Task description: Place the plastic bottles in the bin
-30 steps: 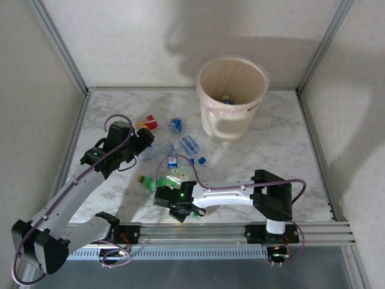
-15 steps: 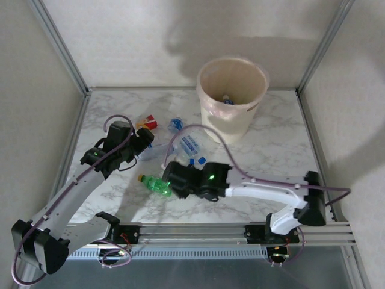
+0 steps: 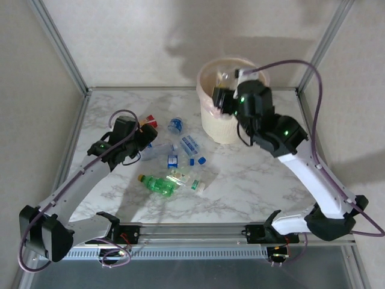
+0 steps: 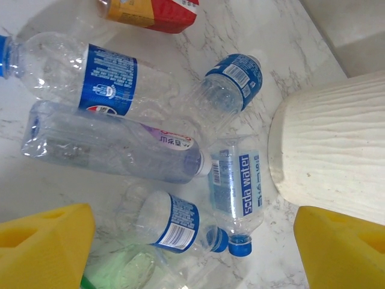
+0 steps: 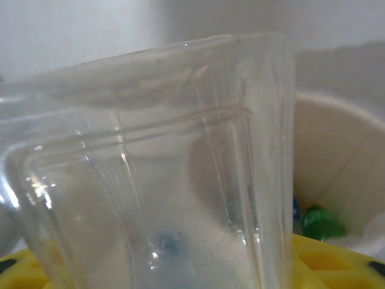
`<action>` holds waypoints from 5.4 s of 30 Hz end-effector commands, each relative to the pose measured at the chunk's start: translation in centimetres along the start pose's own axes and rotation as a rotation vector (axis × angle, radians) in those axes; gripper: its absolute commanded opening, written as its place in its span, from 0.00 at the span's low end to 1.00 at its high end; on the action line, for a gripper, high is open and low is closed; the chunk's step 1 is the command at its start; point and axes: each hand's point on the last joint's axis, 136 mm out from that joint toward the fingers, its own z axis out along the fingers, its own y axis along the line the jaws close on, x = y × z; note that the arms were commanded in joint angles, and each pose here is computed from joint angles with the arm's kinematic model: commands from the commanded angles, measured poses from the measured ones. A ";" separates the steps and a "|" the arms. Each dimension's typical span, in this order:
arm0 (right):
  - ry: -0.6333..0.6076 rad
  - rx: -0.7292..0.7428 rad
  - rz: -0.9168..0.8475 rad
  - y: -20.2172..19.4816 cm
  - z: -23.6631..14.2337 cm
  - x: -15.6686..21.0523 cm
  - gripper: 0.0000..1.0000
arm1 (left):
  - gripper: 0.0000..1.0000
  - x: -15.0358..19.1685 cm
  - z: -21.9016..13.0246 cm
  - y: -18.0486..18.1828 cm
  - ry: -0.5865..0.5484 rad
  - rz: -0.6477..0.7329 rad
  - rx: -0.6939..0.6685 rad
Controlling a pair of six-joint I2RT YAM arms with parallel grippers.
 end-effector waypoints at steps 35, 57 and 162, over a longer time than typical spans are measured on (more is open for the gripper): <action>0.048 -0.015 -0.014 -1.3 4.5 0.7 0.84 | 0.86 -0.3 2.6 -1.9 0.044 0.120 0.012; 0.457 -0.337 -0.128 9.3 -0.5 20.4 0.87 | 0.76 8.3 0.3 12.9 0.169 -0.093 -0.322; 0.451 -0.566 0.015 13.2 -4.1 15.2 0.99 | 0.25 -1.2 -4.2 -7.0 -0.035 -0.051 0.128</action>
